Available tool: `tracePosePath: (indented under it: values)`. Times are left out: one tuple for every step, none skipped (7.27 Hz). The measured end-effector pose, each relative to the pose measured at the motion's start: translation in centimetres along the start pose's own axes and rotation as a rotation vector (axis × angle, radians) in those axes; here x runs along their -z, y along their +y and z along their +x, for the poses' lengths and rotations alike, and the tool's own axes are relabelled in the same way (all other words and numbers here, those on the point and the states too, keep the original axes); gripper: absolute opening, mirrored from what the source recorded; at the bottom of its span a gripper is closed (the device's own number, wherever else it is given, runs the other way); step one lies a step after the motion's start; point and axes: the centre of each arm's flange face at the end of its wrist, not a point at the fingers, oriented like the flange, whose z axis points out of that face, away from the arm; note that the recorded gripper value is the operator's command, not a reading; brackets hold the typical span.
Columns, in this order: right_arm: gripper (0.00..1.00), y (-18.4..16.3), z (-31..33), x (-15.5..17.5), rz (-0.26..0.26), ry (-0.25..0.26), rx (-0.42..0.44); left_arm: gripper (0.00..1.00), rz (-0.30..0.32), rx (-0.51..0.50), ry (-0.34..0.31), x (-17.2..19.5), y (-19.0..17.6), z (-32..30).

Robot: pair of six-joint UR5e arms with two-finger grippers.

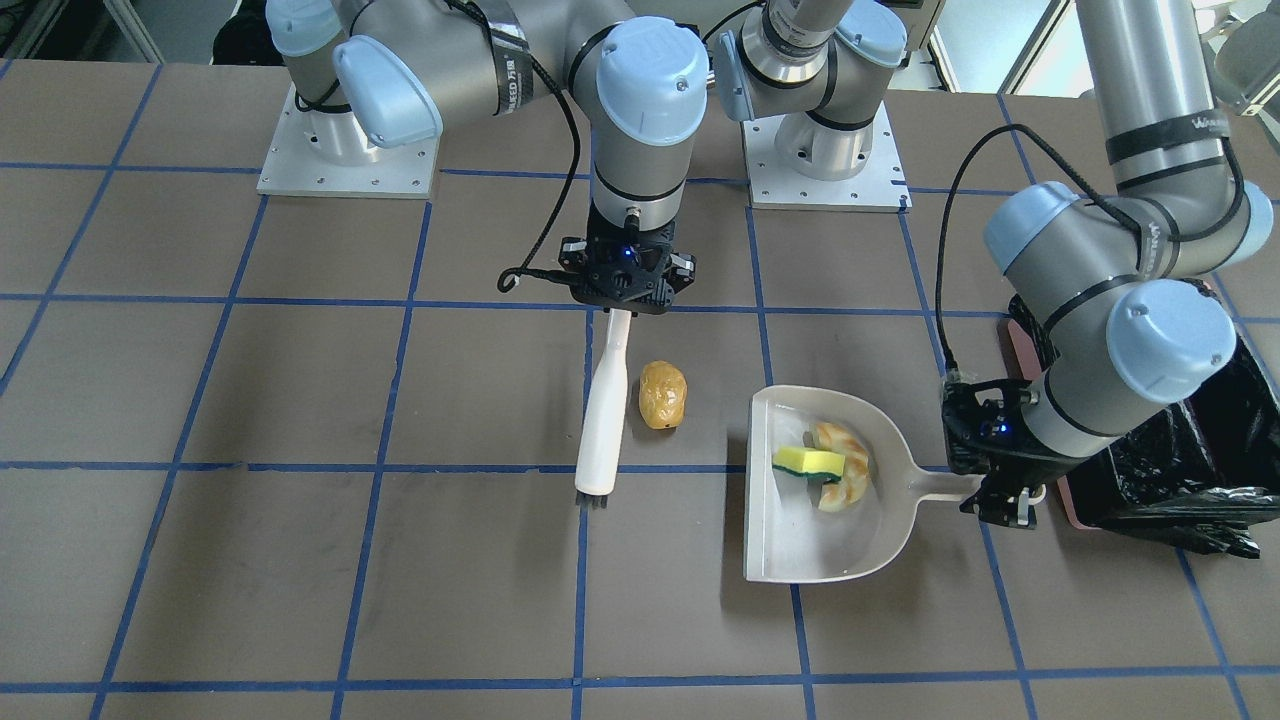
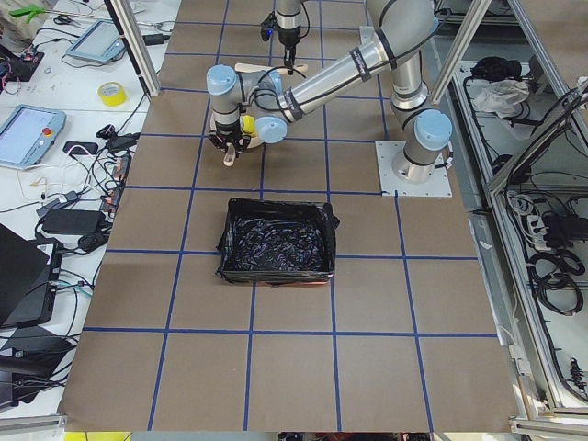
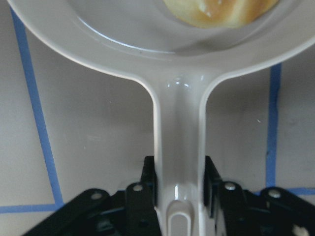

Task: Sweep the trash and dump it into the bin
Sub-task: 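Push the potato fully into the dustpan with the brush, holding the pan steady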

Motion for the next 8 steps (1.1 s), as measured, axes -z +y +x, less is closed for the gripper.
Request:
tracePosePath:
  values:
    - [0.00, 1.9, 1.3, -1.3, -0.013, 0.020, 0.002, 0.00, -0.002, -0.006, 0.034, -0.2, -0.5, 3.7]
    - [0.00, 3.8, 1.9, -2.9, -0.009, 0.023, -0.003, 0.00, 0.004, 0.001, 0.065, -1.0, -1.6, 7.2]
    - [0.00, 5.3, 1.9, -4.5, 0.006, 0.010, -0.009, 0.00, 0.002, 0.014, 0.087, -1.7, -2.6, 9.8]
    - [0.00, 6.4, 1.4, -6.0, 0.028, -0.013, -0.003, 0.00, -0.019, 0.025, 0.101, -1.9, -3.3, 11.2]
    - [0.00, 6.9, 0.9, -6.8, 0.042, -0.036, 0.004, 0.00, -0.039, 0.028, 0.115, -2.2, -3.7, 11.8]
    - [0.00, 7.1, 0.3, -7.2, 0.053, -0.066, 0.012, 0.00, -0.049, 0.041, 0.123, -2.7, -4.4, 11.8]
    - [0.00, 7.1, -0.3, -7.6, 0.063, -0.093, 0.019, 0.00, -0.065, 0.058, 0.119, -3.0, -5.4, 11.5]
    - [0.00, 7.2, -0.9, -8.0, 0.073, -0.112, 0.022, 0.00, -0.088, 0.059, 0.105, -3.1, -6.3, 11.1]
